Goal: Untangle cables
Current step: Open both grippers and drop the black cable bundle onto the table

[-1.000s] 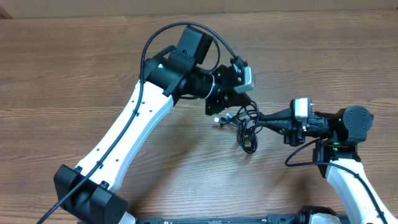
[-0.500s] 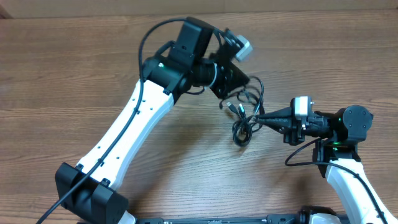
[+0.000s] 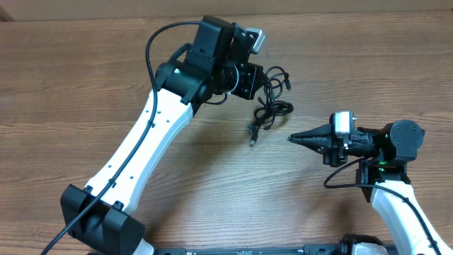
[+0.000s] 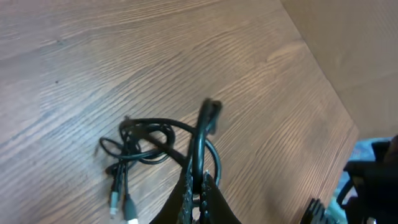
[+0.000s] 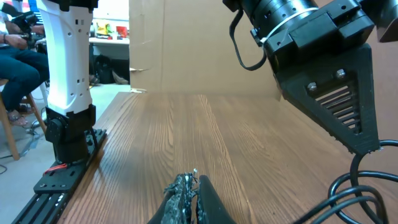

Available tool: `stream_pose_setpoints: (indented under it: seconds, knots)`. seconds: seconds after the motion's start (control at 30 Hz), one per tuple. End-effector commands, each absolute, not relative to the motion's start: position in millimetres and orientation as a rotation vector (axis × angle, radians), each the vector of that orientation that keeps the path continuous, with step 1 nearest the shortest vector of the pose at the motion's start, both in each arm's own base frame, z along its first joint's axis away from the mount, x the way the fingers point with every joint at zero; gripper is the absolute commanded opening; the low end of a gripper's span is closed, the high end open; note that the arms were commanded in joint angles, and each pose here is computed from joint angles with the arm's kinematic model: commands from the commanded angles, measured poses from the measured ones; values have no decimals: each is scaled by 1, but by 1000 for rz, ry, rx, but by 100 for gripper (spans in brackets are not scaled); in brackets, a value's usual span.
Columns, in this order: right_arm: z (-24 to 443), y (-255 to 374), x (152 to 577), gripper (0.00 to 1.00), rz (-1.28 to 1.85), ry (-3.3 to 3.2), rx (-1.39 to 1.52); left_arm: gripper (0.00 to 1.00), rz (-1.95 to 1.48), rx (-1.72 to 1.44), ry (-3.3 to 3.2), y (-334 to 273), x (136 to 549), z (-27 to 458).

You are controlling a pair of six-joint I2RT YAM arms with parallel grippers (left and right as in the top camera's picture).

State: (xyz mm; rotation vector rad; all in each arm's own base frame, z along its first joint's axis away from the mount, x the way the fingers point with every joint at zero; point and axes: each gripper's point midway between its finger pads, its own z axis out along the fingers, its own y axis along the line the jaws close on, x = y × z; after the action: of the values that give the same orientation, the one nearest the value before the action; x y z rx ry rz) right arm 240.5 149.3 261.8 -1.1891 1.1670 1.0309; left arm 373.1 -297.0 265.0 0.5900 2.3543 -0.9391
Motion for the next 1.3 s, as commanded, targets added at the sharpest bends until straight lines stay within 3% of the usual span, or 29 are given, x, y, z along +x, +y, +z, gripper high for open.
stream_pose_setpoints:
  seconds: [0.0,0.07,0.1,0.17,0.2,0.5,0.87,1.27]
  knots:
    - [266,150,236,4,1041,1142,-1226,4,-978,800,2234,-308,364,279]
    - [266,150,236,10,1039,1143,-1224,4,-1035,943,2160,-314,350,283]
    - [266,150,237,19,1037,1144,-1222,4,-1085,1021,2114,-318,340,286]
    - [267,150,238,53,1030,1147,-1213,4,-1177,1146,2027,-323,321,291]
    - [267,150,240,56,1026,1150,-1207,4,-1209,1183,2003,-323,314,292]
    - [269,149,248,58,991,1167,-1163,4,-1246,1221,2085,-302,299,278]
    - [267,146,263,58,972,1233,-1070,4,-1523,1293,1793,-312,280,319]
    - [262,142,279,56,944,1304,-973,4,-1483,1262,1820,-304,290,316]
